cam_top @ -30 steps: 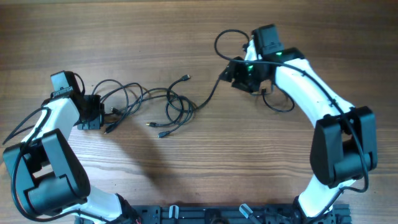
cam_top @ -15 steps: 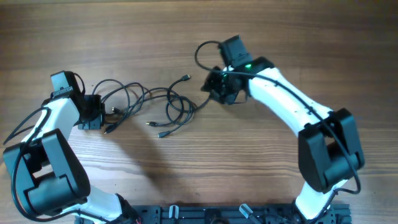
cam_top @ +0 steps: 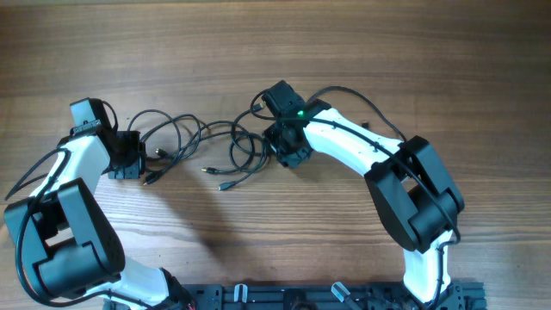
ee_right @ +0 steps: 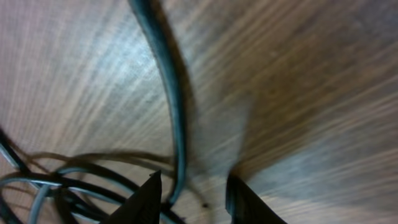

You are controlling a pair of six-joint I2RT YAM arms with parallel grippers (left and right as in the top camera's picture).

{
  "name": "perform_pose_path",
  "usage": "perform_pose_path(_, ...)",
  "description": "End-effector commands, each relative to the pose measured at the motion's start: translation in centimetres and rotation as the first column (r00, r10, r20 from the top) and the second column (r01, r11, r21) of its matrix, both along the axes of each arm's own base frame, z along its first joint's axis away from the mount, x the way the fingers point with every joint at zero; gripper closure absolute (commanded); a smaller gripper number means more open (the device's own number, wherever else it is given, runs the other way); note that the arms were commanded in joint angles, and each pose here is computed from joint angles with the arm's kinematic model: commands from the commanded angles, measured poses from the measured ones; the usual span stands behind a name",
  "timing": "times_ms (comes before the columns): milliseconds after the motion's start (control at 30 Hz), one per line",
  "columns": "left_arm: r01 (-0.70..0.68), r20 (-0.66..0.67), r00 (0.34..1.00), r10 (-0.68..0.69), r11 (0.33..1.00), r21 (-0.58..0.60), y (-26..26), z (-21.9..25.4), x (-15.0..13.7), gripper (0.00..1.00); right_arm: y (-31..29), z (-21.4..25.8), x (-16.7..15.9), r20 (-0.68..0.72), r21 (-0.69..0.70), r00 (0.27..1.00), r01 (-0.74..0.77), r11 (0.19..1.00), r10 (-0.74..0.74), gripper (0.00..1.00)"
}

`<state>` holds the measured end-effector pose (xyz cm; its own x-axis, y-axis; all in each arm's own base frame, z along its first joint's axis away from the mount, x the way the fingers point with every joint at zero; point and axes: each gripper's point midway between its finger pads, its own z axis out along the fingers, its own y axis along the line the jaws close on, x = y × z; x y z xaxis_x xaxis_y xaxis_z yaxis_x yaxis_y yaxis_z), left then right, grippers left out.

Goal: Untangle cables

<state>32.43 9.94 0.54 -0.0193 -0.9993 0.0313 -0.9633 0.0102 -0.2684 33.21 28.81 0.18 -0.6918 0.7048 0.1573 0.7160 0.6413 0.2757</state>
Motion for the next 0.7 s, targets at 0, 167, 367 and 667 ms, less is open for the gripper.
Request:
perform_pose_path(0, 0.004, -0.007, 1.000, -0.004, 1.000, -0.006, 0.1, -0.4, -0.3, 0.87, -0.3, -2.2, -0.2, -0.026, -0.050, 0.999, 0.037, 0.998, -0.038, 0.65)
perform_pose_path(167, 0.004, -0.007, 1.000, -0.004, 1.000, -0.006, 0.1, -0.4, -0.3, 0.88, -0.6, -2.8, -0.3, -0.032, -0.070, 0.999, 0.031, 0.997, -0.033, 0.88)
perform_pose_path(367, 0.004, -0.007, 1.000, -0.004, 1.000, -0.006, 0.1, -0.4, -0.3, 0.87, -1.0, -2.8, -0.5, -0.031, -0.085, 0.999, -0.030, 0.996, 0.028, 0.96)
perform_pose_path(667, 0.004, -0.007, 1.000, -0.004, 1.000, -0.005, 0.1, -0.4, -0.3, 0.87, -8.7, -0.7, 0.6, -0.091, -0.148, 0.994, -0.067, 0.987, 0.053, 0.96)
